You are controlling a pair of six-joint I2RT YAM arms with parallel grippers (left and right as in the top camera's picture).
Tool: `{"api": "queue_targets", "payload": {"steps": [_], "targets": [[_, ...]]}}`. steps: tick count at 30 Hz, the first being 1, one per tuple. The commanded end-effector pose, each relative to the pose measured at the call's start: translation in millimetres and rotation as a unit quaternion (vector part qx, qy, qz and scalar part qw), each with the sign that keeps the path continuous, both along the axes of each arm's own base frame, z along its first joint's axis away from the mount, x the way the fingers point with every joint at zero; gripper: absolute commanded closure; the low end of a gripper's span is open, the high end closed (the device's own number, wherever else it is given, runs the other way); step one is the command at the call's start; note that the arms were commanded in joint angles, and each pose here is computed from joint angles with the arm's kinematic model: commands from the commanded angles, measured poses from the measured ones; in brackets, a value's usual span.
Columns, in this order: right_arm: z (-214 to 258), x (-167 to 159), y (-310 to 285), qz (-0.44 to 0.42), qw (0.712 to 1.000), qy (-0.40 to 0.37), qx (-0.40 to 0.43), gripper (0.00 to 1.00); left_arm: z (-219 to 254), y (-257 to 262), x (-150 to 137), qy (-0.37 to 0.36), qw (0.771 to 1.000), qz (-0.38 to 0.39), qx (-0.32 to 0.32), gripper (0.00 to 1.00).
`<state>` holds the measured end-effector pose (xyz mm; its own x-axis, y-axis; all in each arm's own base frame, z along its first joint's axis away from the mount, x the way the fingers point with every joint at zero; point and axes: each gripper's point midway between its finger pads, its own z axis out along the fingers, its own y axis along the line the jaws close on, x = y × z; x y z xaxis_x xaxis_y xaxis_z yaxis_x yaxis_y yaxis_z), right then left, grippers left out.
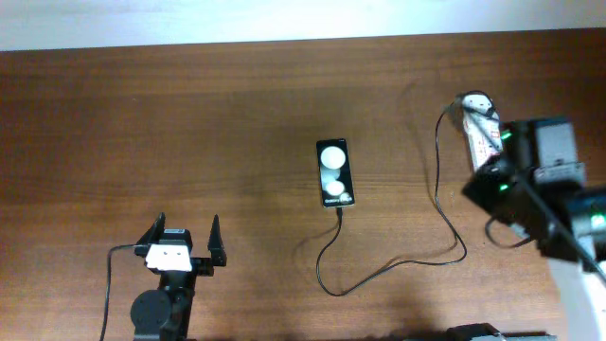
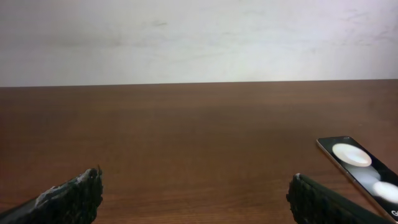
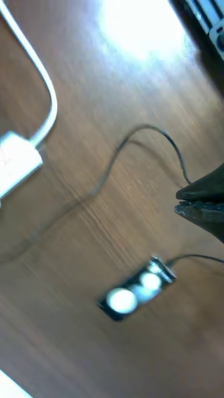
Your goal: Plug charger to phone and switch on socket
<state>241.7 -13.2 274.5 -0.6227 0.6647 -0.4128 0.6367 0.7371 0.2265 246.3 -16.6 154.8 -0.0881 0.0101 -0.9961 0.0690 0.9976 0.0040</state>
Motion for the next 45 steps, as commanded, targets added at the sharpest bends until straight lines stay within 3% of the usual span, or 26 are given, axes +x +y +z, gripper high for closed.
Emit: {"api": "queue_targets", "payload": {"steps": [1,10,18,24,38,45], "targets": [[-17,14,-26,-0.008,0.998,0.039,0.043,0.96,-3,-3,0,0.004,1.0,-0.009,0.007,0.01],[-91,52,-89,-0.078,0.979,0.13,0.139,0.96,-3,-3,0,0.004,1.0,-0.009,0.007,0.01],[-116,115,-118,-0.137,0.979,0.065,0.14,0.96,-3,-3,0,0.004,1.0,-0.009,0.007,0.01],[-121,165,-142,-0.139,0.976,0.081,0.144,0.96,-3,-3,0,0.004,1.0,-0.009,0.007,0.01],[-163,171,-171,-0.216,0.962,0.128,0.106,0.96,-3,-3,0,0.004,1.0,-0.009,0.007,0.01],[-212,202,-162,-0.193,0.962,0.122,0.153,0.96,-3,-3,0,0.004,1.0,-0.009,0.007,0.01]]}}
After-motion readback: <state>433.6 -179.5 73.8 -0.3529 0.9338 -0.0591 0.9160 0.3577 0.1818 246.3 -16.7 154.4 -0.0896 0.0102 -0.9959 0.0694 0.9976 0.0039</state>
